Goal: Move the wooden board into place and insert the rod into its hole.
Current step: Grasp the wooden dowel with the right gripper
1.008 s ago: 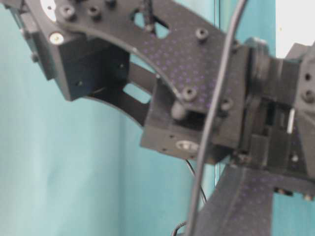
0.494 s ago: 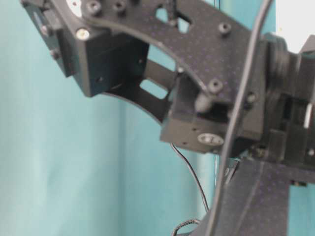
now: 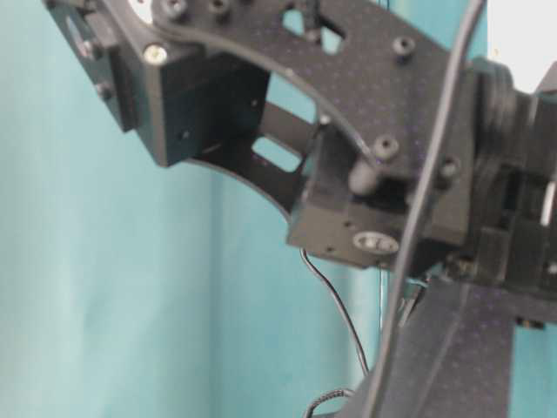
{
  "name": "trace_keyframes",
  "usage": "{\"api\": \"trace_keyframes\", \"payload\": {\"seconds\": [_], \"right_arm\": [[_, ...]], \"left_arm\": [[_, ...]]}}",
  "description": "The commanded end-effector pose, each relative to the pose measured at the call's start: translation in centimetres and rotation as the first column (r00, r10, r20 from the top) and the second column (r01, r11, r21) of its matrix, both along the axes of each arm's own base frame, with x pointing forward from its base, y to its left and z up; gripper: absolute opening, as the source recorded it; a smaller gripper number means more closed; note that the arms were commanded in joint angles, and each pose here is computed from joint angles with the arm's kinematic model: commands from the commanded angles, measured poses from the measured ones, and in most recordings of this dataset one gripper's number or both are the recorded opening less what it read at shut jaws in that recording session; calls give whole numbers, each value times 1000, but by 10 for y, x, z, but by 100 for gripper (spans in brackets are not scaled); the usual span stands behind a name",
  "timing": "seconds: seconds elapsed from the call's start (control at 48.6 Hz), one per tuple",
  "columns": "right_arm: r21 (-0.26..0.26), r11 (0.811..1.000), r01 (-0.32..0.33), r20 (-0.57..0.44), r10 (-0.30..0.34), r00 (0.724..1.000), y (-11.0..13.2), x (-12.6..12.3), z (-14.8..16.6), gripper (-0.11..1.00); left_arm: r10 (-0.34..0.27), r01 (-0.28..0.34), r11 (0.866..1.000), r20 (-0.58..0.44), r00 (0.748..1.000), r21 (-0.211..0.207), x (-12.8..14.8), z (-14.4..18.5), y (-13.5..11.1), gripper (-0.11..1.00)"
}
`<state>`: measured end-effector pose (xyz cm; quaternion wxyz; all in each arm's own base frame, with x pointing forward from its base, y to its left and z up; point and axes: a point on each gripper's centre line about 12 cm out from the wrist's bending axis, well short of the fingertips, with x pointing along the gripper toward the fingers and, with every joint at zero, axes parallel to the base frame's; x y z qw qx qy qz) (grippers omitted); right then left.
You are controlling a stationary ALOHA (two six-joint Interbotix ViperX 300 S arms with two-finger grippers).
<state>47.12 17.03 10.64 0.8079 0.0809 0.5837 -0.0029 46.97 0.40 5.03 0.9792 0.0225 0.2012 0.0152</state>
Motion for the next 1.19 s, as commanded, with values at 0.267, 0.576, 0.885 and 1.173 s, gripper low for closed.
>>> {"api": "trace_keyframes", "payload": {"seconds": [0.267,0.576,0.885,1.173], "right_arm": [[13,1000,-1,31,0,1000,2,1,11,29],[11,1000,-1,30,1,1000,2,1,11,26],[18,1000,25,19,-25,1000,2,-1,11,20],[5,1000,27,56,-27,998,-1,-1,31,9]], "left_arm": [[-17,17,1000,8,1000,3,0,8,-7,58],[-17,17,1000,9,1000,3,0,9,-7,58],[-17,17,1000,8,1000,3,0,8,-7,58],[-18,18,1000,5,1000,4,-1,7,-7,58]]}}
